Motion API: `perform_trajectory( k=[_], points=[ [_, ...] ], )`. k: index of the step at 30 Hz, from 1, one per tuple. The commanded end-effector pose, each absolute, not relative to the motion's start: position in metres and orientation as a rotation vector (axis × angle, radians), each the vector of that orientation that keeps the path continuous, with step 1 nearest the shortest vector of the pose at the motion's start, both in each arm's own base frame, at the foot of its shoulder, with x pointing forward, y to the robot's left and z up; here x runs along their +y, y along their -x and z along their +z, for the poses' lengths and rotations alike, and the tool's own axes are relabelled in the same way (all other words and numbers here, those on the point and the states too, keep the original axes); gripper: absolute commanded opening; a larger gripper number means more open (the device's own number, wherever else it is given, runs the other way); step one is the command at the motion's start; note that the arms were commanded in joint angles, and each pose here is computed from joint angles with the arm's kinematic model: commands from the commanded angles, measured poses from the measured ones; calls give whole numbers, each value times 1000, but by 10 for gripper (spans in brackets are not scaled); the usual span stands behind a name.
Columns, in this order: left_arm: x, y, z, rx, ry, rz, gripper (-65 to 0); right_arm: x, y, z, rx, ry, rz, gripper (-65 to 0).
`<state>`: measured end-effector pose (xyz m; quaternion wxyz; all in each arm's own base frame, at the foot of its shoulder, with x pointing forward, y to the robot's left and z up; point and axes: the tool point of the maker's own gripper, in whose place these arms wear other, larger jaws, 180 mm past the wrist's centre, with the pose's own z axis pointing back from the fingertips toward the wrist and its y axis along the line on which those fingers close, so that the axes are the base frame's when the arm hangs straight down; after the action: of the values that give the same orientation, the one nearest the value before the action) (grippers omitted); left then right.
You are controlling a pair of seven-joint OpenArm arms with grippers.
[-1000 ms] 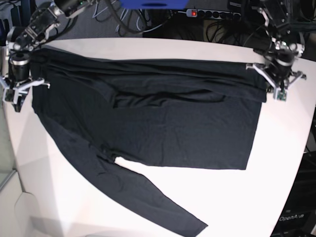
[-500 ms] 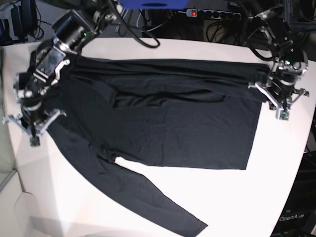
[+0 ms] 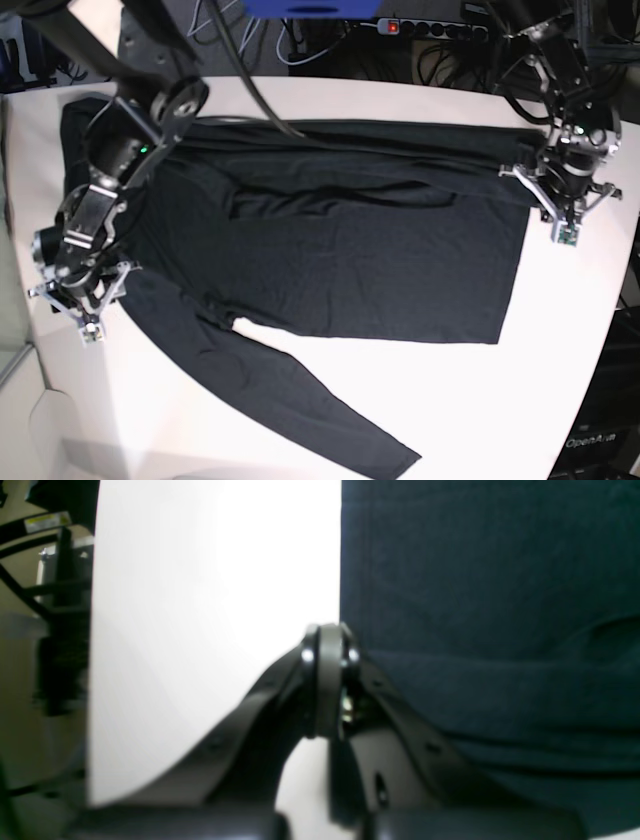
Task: Fold the T-shirt properly
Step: 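Release the right gripper and move it down the shirt's side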
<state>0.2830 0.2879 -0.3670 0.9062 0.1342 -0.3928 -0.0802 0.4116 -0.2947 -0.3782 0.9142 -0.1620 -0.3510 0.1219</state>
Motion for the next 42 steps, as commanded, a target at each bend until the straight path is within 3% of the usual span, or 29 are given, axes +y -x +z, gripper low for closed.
perform_trajectory(
  k=[1, 16, 38, 42],
  points=[
    [293, -291, -353, -854, -307, -173, -650, -301, -430, -357, -785, 341, 227, -294],
    [294, -307, -341, -882, -337, -171, -650, -288, -431, -391, -751, 151, 61, -285],
    [293, -308, -340, -884, -335, -168, -650, -280, -413, -421, -715, 84, 46, -290],
    [293, -308, -340, -884, -335, -168, -650, -276, -399, -437, -675, 73, 54, -365]
  ],
)
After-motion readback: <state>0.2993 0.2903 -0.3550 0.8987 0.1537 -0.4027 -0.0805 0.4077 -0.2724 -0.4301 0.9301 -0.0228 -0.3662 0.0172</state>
